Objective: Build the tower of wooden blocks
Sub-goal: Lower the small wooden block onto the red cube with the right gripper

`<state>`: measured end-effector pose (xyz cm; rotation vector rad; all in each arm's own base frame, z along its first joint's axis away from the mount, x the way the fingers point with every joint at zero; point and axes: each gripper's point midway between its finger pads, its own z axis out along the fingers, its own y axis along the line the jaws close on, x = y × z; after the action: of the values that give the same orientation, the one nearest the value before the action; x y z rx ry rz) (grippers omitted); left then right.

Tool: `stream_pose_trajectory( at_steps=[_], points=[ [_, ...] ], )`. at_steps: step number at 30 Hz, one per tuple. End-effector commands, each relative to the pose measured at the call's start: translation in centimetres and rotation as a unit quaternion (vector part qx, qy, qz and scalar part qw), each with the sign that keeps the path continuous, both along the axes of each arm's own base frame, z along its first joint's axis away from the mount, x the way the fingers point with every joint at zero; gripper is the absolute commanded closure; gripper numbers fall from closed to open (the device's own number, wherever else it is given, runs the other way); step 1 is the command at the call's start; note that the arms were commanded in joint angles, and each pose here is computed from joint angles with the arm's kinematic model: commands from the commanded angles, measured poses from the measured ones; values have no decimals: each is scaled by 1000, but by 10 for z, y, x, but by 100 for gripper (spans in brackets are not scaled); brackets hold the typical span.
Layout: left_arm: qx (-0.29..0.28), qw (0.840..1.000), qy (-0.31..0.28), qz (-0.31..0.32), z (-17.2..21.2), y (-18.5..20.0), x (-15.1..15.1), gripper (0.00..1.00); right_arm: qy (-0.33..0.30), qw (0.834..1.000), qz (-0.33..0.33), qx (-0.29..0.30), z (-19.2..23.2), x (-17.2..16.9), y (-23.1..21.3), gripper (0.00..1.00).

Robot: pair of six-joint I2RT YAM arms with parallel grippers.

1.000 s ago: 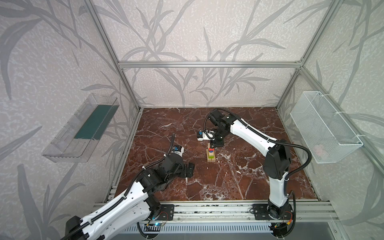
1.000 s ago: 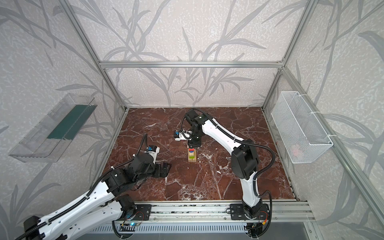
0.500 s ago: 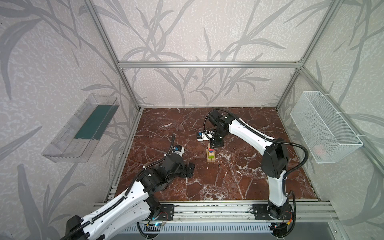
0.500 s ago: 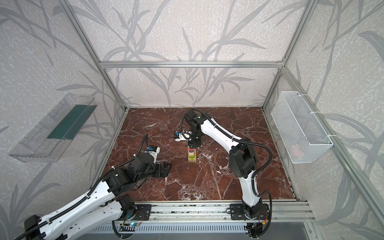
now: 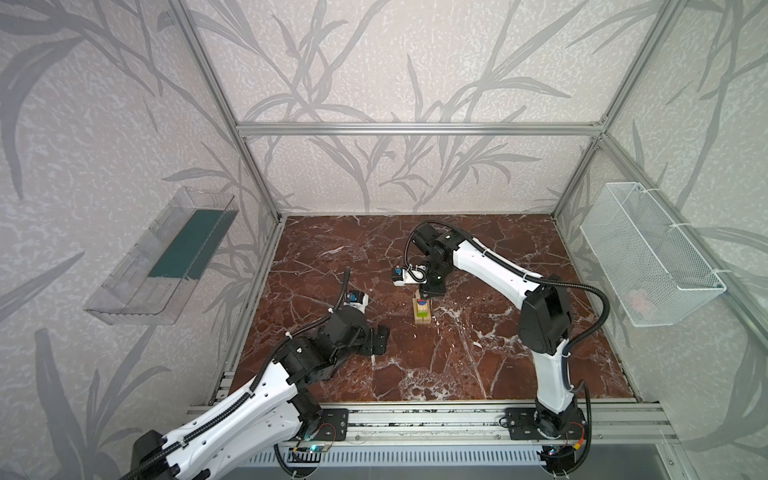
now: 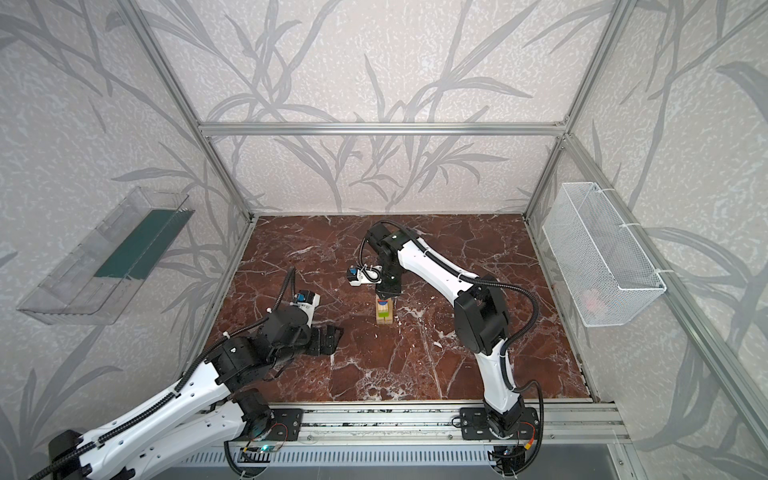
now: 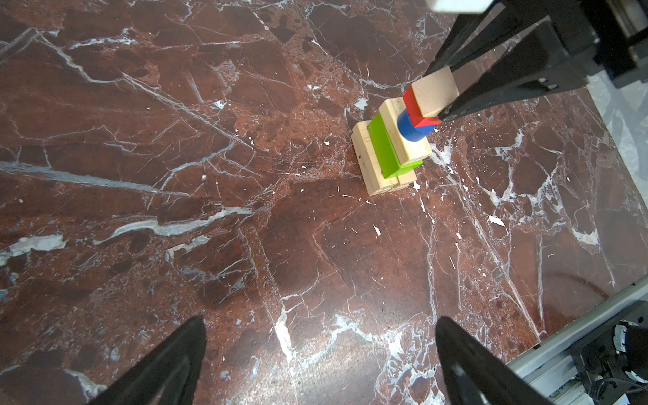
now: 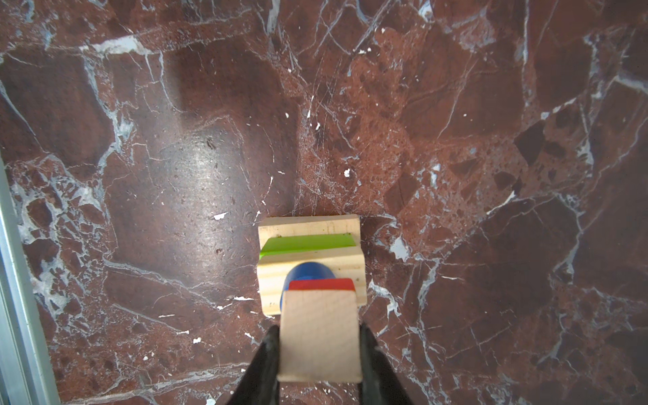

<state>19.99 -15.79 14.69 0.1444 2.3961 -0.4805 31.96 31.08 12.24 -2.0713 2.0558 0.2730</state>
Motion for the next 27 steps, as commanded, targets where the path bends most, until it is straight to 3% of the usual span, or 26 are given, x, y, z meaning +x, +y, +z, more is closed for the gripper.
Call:
stream_pose_trajectory(
  at_steps=[1,12,27],
  points=[
    [0,1000,1,10,-2,3,1,0,4,1000,25,-17,0,-5,-4,79],
    [1,1000,-1,10,-3,4,1,0,4,999,24,-21,-2,-2,-3,73],
    [1,1000,1,10,-4,4,1,0,0,1000,26,-15,2,-3,-2,54]
  ],
)
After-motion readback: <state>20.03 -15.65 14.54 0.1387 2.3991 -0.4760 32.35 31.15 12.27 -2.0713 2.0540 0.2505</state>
